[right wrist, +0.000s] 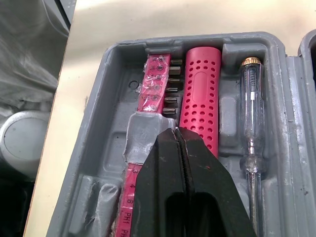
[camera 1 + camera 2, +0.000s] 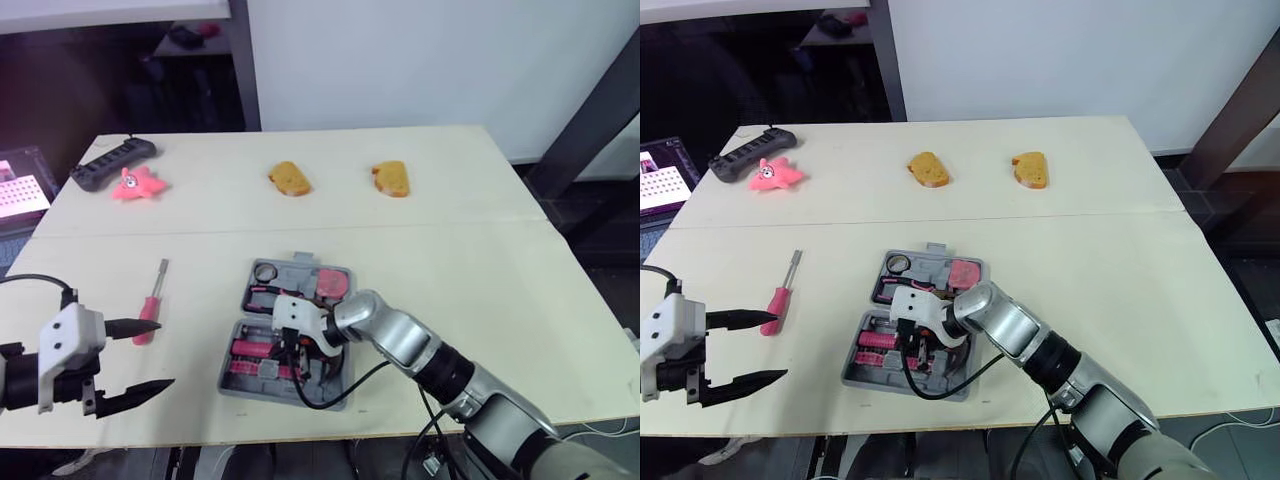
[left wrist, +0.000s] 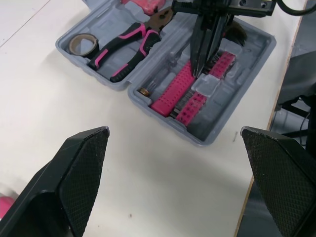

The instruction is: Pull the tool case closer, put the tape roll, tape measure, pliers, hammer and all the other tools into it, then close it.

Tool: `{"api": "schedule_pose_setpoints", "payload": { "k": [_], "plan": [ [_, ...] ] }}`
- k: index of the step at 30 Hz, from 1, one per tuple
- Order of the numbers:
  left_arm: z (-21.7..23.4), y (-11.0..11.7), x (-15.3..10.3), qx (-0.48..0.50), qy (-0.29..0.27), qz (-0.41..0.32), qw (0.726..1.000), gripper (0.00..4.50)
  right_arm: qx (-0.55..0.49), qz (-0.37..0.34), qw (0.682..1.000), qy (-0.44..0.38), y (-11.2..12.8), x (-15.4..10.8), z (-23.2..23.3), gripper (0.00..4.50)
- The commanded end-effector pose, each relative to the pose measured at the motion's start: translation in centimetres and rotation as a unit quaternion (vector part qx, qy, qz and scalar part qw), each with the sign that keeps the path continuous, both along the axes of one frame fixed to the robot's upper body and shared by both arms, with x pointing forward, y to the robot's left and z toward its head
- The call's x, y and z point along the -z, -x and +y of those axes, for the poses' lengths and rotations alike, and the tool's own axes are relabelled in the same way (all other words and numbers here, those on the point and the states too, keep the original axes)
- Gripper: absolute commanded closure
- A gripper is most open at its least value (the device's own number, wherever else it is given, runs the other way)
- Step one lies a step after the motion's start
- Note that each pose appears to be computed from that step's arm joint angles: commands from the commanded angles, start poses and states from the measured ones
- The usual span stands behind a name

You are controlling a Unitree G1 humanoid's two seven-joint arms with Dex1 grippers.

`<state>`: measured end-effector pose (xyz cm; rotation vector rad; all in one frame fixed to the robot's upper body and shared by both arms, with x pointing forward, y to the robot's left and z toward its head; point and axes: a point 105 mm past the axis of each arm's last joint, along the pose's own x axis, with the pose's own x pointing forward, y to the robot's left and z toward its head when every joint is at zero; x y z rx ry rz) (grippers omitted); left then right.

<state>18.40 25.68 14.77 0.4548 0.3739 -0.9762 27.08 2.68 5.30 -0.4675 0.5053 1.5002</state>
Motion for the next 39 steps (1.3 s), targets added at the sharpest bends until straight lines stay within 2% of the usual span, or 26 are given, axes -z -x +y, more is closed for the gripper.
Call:
{"api": "schedule_pose_setpoints", "payload": {
  "k": [1, 5, 8, 25, 31, 39],
  "plan": [
    [-0.1, 0.1, -0.2, 0.005, -0.006, -0.009, 1.0, 0.0, 0.011, -0.01, 1.0, -0.028, -0.6, -1.4, -0.3, 4.45],
    [-0.2, 0.1, -0.2, 0.005, -0.006, -0.01, 1.0, 0.0, -0.021, -0.063, 0.997, -0.04, -0.6, -3.1, 0.2, 4.45],
    [-0.2, 0.1, -0.2, 0.005, -0.007, -0.011, 1.0, 0.0, -0.03, -0.081, 0.996, -0.032, -0.7, -3.3, 0.2, 4.45],
    [0.1, -0.1, 0.1, 0.007, -0.012, -0.01, 1.0, 0.0, -0.035, -0.053, 0.998, -0.006, 0.0, -1.2, -0.5, 4.45],
    [0.1, 0.1, 0.1, 0.009, -0.015, -0.009, 1.0, 0.0, -0.021, -0.05, 0.998, 0.02, -0.2, 0.0, -1.1, 4.45],
    [0.1, 0.2, 0.0, 0.009, -0.016, -0.011, 1.0, 0.0, -0.023, -0.004, 0.997, 0.076, 0.6, 3.4, -2.7, 4.45]
  ]
}}
